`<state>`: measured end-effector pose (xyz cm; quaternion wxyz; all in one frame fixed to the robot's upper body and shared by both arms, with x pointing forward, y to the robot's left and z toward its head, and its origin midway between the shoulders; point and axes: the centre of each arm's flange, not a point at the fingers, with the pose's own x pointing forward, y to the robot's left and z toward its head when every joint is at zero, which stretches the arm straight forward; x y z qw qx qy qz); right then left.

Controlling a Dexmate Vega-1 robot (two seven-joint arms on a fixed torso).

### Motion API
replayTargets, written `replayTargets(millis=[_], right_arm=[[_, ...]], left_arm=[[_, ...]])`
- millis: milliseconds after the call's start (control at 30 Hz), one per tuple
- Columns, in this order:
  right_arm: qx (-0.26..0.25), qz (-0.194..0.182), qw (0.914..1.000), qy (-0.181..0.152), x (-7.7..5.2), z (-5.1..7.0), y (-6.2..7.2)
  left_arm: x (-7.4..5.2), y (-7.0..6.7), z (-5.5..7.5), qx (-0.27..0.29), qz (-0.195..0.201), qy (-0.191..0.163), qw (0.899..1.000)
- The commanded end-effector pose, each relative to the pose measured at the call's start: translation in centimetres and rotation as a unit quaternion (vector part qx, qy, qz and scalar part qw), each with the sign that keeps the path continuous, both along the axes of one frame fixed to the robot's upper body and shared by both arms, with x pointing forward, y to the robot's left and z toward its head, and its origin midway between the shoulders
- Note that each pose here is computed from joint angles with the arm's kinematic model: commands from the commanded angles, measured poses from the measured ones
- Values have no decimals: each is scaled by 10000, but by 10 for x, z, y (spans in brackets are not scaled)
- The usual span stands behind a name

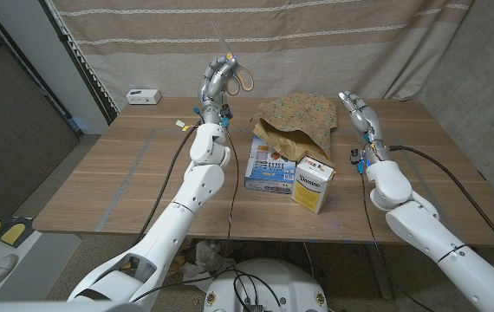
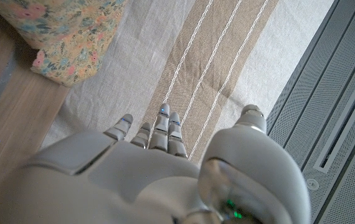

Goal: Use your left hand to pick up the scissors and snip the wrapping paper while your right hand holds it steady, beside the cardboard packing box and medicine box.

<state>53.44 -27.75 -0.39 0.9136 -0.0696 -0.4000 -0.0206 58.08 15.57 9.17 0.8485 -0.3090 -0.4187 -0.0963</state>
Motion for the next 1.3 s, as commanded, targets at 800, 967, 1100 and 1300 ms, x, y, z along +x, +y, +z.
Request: replayTargets(millis=[800, 967, 1100, 1300], right_arm=[[-370, -155, 9992, -53, -80, 26, 54], [-509, -146, 9986, -28, -84, 28, 60], [-564, -93, 9984, 17, -86, 28, 64], [-839, -92, 9964, 3, -91, 28, 74]], left_arm=[[15, -1, 4, -862, -205, -367, 9954], [16, -1, 4, -912, -234, -373, 9949], [17, -2, 5, -933, -238, -376, 9946], [17, -4, 5, -970, -240, -388, 9942]])
